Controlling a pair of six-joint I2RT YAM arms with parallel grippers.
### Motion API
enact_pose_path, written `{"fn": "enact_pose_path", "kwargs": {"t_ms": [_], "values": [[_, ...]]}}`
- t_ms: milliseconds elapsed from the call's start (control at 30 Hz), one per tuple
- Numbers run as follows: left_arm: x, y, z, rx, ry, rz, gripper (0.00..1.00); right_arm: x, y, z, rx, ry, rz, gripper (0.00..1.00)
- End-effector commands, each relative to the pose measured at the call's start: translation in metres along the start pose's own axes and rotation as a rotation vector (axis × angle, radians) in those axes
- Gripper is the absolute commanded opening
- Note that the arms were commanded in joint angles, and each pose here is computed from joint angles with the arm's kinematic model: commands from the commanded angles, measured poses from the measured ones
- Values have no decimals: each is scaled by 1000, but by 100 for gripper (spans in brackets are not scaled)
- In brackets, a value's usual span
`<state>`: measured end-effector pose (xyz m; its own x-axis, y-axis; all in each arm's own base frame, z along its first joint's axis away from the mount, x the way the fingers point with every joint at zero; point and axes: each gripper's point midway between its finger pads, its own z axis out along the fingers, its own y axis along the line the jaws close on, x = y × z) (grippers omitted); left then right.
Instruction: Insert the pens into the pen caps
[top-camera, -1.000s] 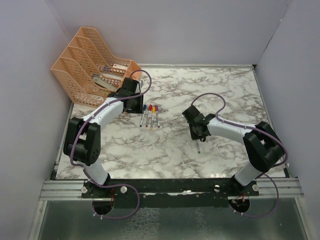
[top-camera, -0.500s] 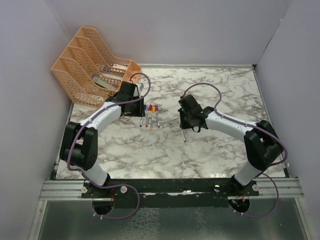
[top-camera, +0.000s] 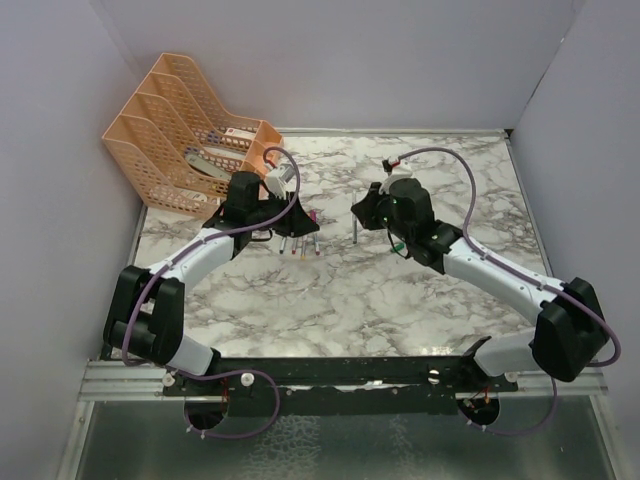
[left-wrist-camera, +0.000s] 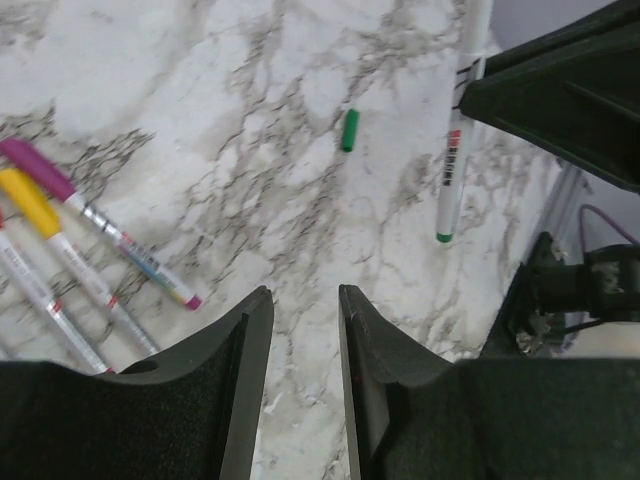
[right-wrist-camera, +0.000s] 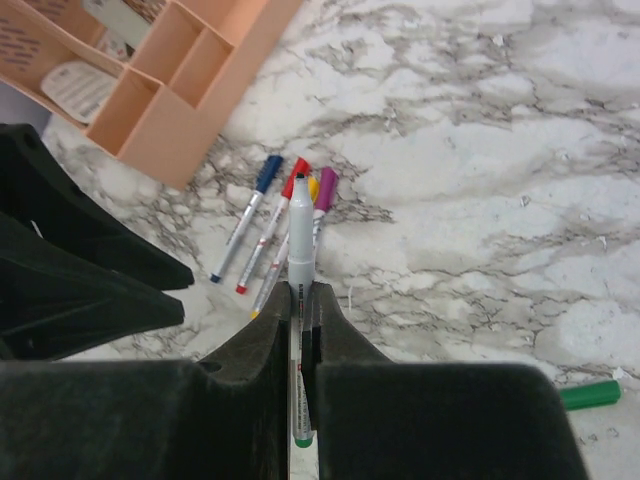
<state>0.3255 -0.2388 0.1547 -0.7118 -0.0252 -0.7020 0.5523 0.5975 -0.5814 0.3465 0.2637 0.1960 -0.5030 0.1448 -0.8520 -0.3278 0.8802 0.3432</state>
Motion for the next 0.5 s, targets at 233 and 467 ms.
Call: {"fn": "enact_pose_path", "kwargs": {"t_ms": [233, 467], "values": [[-34, -81, -2, 362, -85, 92, 38, -42, 31, -14, -168, -209, 66, 1], [-30, -96, 14, 390, -58, 104, 39, -47, 39, -15, -202, -217, 71, 1]]}}
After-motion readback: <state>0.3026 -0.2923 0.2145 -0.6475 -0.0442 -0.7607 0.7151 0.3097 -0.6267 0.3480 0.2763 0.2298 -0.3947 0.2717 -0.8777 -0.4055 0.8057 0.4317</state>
